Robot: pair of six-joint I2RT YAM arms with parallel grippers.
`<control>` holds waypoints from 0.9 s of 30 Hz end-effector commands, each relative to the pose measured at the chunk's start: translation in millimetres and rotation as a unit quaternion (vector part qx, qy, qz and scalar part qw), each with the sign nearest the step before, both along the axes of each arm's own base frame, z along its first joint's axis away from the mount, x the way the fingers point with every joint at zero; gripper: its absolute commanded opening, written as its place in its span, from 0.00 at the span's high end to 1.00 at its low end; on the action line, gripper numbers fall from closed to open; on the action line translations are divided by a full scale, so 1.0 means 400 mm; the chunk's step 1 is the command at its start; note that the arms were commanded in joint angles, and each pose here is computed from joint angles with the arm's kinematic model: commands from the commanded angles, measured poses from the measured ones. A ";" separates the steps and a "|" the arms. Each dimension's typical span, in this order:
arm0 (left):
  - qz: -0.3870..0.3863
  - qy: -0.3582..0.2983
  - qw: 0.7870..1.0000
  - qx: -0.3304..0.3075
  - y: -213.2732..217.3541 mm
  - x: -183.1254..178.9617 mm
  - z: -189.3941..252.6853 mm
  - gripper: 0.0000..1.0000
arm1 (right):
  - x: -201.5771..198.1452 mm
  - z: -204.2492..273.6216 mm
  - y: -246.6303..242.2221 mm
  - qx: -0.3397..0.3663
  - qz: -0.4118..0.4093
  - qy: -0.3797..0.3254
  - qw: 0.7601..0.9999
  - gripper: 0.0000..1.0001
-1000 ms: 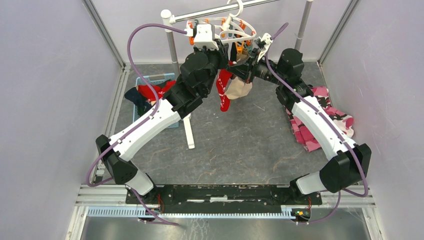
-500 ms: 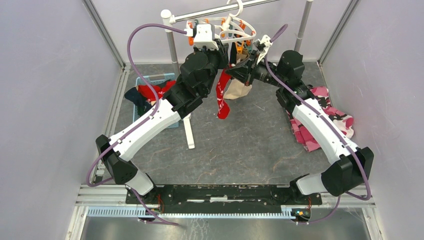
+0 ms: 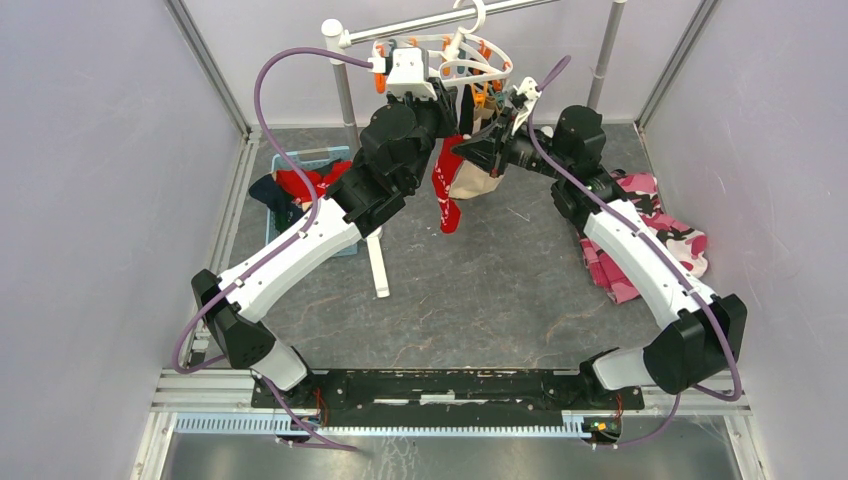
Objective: Clip the socks to the hanger
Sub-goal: Clamp the sock onto the hanger.
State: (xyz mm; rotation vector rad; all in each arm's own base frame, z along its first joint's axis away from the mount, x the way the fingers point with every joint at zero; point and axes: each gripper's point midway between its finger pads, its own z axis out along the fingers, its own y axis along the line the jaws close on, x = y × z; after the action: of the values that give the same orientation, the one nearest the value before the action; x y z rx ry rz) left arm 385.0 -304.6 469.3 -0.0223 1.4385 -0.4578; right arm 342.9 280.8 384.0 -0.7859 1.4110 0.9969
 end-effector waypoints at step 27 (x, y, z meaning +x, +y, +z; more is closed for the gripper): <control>0.019 -0.025 0.997 -0.071 0.052 -0.013 0.084 0.98 | -0.019 0.117 0.001 0.032 -0.001 -0.040 0.999 1.00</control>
State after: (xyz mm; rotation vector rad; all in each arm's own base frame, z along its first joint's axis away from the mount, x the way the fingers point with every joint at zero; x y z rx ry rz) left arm 385.5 -304.9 468.0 -0.0254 1.4373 -0.4608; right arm 339.7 281.9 393.2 -0.7791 1.3968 1.0070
